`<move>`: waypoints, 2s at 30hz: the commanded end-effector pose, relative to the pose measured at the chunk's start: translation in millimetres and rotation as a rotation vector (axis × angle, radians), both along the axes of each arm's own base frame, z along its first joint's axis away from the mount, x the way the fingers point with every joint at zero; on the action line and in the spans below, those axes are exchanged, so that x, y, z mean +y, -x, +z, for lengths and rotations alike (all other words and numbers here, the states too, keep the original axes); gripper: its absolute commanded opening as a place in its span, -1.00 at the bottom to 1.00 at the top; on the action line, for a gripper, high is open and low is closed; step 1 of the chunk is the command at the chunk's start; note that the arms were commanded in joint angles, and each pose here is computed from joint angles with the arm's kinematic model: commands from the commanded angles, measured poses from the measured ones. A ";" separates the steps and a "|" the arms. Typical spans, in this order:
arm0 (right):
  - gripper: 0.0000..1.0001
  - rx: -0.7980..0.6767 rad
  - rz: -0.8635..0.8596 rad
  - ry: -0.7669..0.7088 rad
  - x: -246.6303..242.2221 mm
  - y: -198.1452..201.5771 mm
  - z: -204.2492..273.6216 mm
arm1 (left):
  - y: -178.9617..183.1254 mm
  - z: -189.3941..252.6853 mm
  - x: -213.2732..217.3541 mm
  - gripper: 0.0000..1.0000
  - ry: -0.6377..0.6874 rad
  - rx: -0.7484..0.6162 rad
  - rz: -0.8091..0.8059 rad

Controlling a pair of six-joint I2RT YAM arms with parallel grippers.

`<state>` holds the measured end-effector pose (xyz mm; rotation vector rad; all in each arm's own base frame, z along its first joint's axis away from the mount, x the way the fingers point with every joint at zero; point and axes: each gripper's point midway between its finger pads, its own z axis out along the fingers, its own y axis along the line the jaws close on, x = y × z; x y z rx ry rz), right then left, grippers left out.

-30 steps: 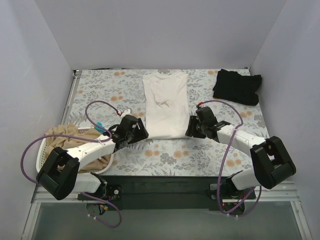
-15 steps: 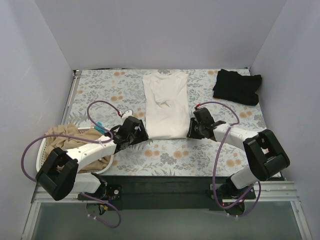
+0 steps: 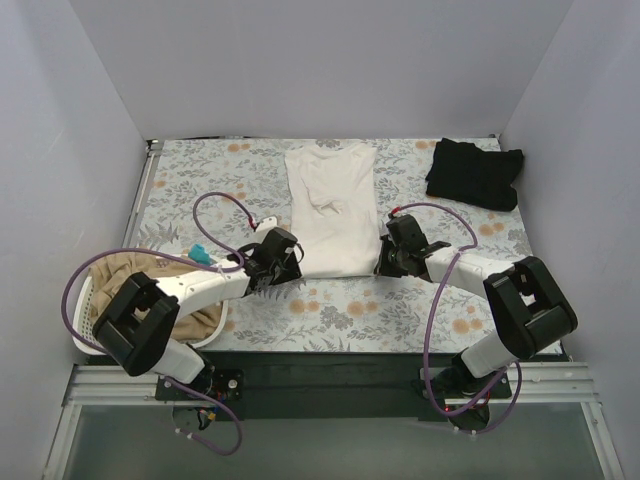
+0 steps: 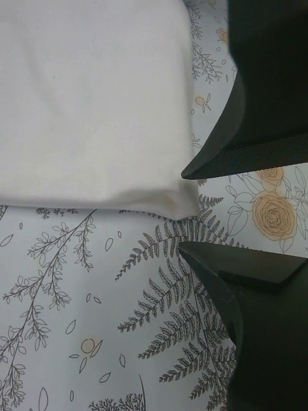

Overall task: Fold and stack the t-shirts
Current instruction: Fold the tshirt

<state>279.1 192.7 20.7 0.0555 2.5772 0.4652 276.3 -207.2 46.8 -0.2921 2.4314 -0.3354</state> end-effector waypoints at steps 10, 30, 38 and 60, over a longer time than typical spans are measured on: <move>-0.91 0.003 0.002 0.006 -0.9 2.7 -6.0 | -1.7 -9.4 -10.1 -0.17 -0.009 0.018 0.005; -0.94 -0.010 0.009 -0.009 -1.0 6.0 0.3 | 3.0 -29.9 -12.7 -1.00 0.014 0.033 0.004; -0.97 -0.062 0.037 -0.037 -1.3 11.2 27.5 | 3.3 7.0 -18.8 -1.00 0.078 -0.063 -0.042; -0.97 -0.247 0.084 -0.067 -18.3 92.6 132.4 | 94.4 95.8 -41.5 -1.00 0.263 -0.116 -0.190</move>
